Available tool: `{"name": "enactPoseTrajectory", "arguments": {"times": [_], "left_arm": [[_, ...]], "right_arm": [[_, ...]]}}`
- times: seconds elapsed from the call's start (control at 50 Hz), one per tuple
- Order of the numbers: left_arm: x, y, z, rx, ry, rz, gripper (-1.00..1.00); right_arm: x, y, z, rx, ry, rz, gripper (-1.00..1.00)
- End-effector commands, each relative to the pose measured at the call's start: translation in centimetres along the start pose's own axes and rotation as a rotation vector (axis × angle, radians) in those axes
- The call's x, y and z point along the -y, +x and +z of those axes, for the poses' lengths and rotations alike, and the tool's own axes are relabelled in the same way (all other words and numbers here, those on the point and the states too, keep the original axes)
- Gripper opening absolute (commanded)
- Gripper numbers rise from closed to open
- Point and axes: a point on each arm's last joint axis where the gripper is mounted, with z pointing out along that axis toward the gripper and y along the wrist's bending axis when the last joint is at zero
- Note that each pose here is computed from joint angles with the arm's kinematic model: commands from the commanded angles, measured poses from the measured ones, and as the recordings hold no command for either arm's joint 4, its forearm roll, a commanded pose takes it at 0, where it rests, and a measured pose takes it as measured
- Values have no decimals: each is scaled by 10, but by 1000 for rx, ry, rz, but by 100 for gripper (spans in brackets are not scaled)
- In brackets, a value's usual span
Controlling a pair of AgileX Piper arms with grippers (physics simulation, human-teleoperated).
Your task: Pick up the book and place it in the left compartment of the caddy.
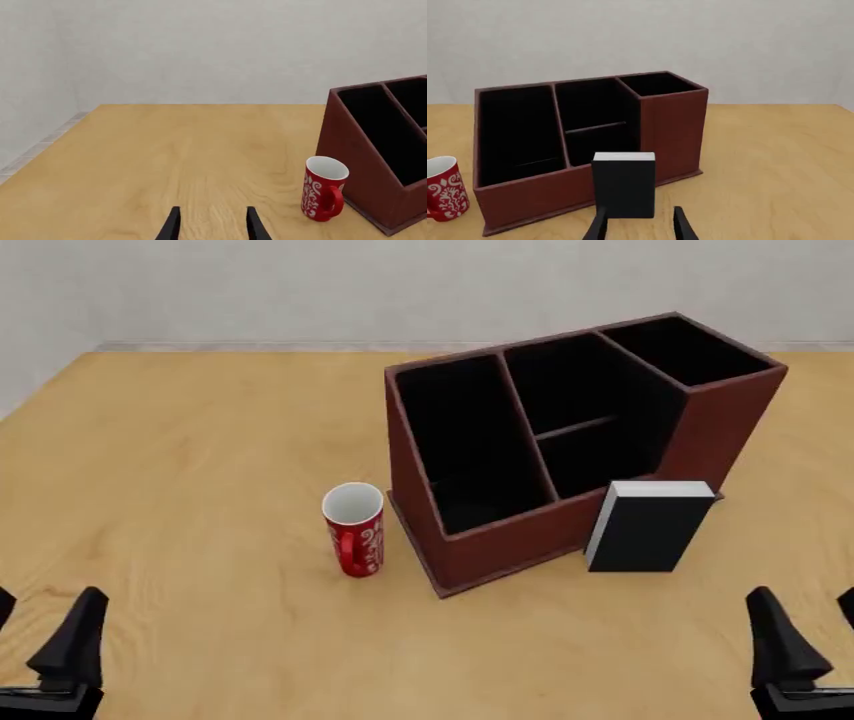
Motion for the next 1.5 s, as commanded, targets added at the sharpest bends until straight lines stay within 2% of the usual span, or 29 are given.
{"name": "enactPoseTrajectory", "arguments": {"times": [0.02, 0.24, 0.44, 0.46, 0.64, 0.78, 0.86, 0.88, 1.04, 1.06, 1.08, 1.12, 1.2, 1.26, 1.3, 1.36, 1.46, 1.5], "left_arm": [[0, 0, 0, 0, 0, 0, 100], [0, 0, 0, 0, 0, 0, 100], [0, 0, 0, 0, 0, 0, 100], [0, 0, 0, 0, 0, 0, 100], [0, 0, 0, 0, 0, 0, 100], [0, 0, 0, 0, 0, 0, 100], [0, 0, 0, 0, 0, 0, 100], [0, 0, 0, 0, 0, 0, 100], [0, 0, 0, 0, 0, 0, 100], [0, 0, 0, 0, 0, 0, 100], [0, 0, 0, 0, 0, 0, 100], [0, 0, 0, 0, 0, 0, 100], [0, 0, 0, 0, 0, 0, 100], [0, 0, 0, 0, 0, 0, 100], [0, 0, 0, 0, 0, 0, 100], [0, 0, 0, 0, 0, 0, 100], [0, 0, 0, 0, 0, 0, 100], [0, 0, 0, 0, 0, 0, 100]], "right_arm": [[0, -1, 0, -3, -3, 0, 100], [-1, -1, 3, -11, -21, -6, 100], [-1, -13, -1, -11, -20, -48, 100], [-3, -51, -9, -35, -64, -202, 100], [-3, -63, -7, -91, -90, -301, 100], [-7, -72, 4, -166, -166, -405, 100], [-9, -74, 11, -196, -189, -442, 100], [-13, -75, 24, -263, -250, -534, 100], [-15, -81, 33, -321, -298, -626, 100], [-17, -86, 37, -346, -327, -682, 100], [-18, -86, 38, -357, -346, -698, 100], [-19, -87, 42, -401, -382, -770, 100], [-18, -90, 44, -428, -403, -832, 100], [-19, -102, 50, -444, -410, -854, 100], [-18, -99, 51, -462, -429, -903, 100], [-19, -95, 53, -496, -467, -946, 100], [-18, -99, 60, -526, -476, -990, 100], [-18, -99, 60, -526, -476, -990, 100]]}}
